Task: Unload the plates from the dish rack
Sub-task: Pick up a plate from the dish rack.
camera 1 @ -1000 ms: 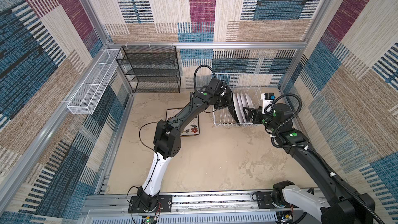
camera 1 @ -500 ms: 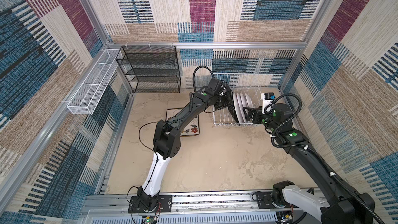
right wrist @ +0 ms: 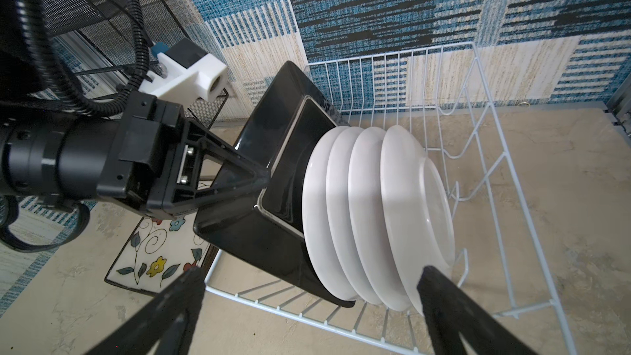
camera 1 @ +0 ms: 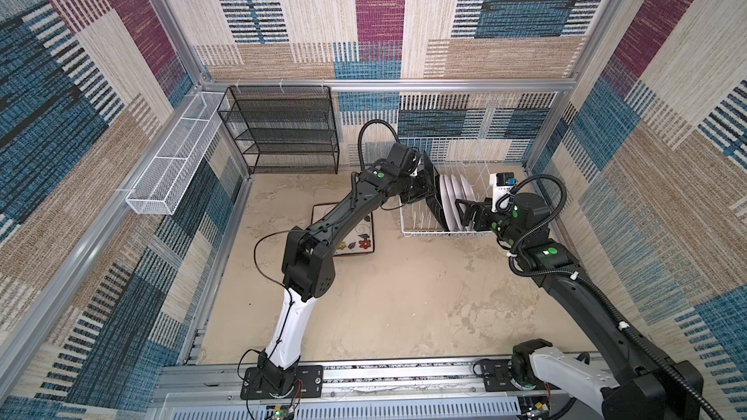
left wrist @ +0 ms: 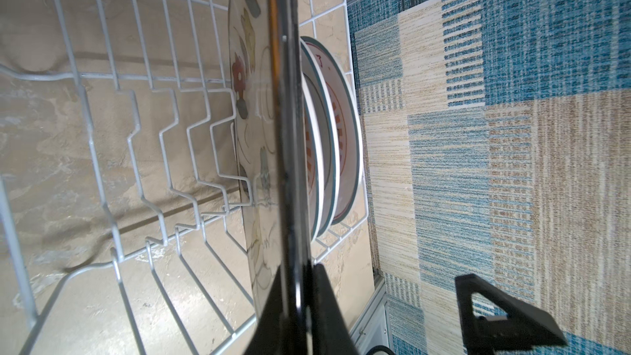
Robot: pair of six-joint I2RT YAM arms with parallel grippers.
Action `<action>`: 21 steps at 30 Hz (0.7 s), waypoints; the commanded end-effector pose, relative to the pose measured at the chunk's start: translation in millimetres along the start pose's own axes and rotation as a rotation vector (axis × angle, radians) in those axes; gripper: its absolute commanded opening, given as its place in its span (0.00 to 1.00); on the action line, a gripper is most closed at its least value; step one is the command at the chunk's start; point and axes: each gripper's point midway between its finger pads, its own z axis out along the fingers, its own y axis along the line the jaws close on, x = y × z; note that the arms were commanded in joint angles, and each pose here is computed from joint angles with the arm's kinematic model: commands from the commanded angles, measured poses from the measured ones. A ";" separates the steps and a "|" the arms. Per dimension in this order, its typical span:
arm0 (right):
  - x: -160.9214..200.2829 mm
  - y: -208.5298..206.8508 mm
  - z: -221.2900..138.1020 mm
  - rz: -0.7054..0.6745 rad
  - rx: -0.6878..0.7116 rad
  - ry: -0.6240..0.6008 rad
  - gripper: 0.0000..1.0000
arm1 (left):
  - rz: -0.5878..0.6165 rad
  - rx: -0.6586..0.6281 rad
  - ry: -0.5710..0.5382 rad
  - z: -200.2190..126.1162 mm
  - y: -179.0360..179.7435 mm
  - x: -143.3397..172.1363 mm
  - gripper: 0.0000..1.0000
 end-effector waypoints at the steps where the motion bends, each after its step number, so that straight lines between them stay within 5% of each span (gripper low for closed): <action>1: -12.3 4.0 -1.1 -0.002 -0.014 -0.040 1.00 | 0.112 0.086 -0.064 -20.4 -31.1 -15.1 0.00; 21: -16.4 7.2 -0.4 0.005 -0.031 -0.056 1.00 | 0.190 0.071 -0.130 -61.8 -44.9 -22.7 0.00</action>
